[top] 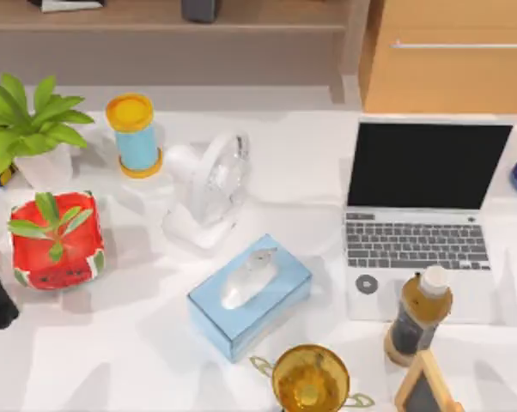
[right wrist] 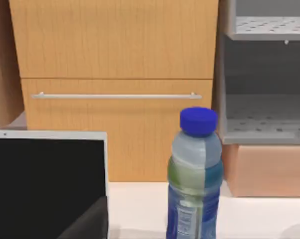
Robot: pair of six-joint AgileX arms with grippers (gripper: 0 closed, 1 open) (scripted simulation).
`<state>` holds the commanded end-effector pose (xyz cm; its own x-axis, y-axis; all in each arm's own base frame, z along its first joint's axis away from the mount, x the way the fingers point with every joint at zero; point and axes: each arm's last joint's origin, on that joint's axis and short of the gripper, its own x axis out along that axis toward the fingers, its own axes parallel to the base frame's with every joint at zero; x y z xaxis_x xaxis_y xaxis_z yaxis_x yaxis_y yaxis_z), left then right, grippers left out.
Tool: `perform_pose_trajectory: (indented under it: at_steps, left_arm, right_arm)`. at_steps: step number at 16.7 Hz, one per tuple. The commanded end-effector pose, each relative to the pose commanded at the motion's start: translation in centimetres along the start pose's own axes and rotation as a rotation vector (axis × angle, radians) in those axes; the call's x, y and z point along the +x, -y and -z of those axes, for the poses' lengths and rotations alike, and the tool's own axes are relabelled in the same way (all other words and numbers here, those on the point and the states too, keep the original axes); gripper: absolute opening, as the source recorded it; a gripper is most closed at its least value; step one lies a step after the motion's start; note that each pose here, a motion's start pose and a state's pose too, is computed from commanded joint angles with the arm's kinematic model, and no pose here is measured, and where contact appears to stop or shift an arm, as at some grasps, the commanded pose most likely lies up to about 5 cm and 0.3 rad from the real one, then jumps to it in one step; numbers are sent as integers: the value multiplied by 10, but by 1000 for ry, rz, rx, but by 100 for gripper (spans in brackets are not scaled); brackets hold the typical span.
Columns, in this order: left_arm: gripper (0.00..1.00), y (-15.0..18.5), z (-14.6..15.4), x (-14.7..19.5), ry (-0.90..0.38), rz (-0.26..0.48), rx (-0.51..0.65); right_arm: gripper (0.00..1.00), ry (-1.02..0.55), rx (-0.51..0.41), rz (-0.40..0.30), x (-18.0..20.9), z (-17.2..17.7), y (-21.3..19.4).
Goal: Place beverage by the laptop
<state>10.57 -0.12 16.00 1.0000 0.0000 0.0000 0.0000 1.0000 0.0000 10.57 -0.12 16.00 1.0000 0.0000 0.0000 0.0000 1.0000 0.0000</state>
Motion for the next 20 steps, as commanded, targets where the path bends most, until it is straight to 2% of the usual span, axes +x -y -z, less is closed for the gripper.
perform_pose_trajectory:
  at_steps: [6,12,16,20]
  left_arm:
    - [100,0,0,0,0,0,0]
    - [100,0,0,0,0,0,0]
    - [100,0,0,0,0,0,0]
    - [100,0,0,0,0,0,0]
  right_arm:
    - [100,11,-20,5,6,-7,6]
    - [100,-45,-68,16,35,-14,37]
    - [100,-149,-51,17,59,6,75]
    - [100,-207,-15,15,66,34,112]
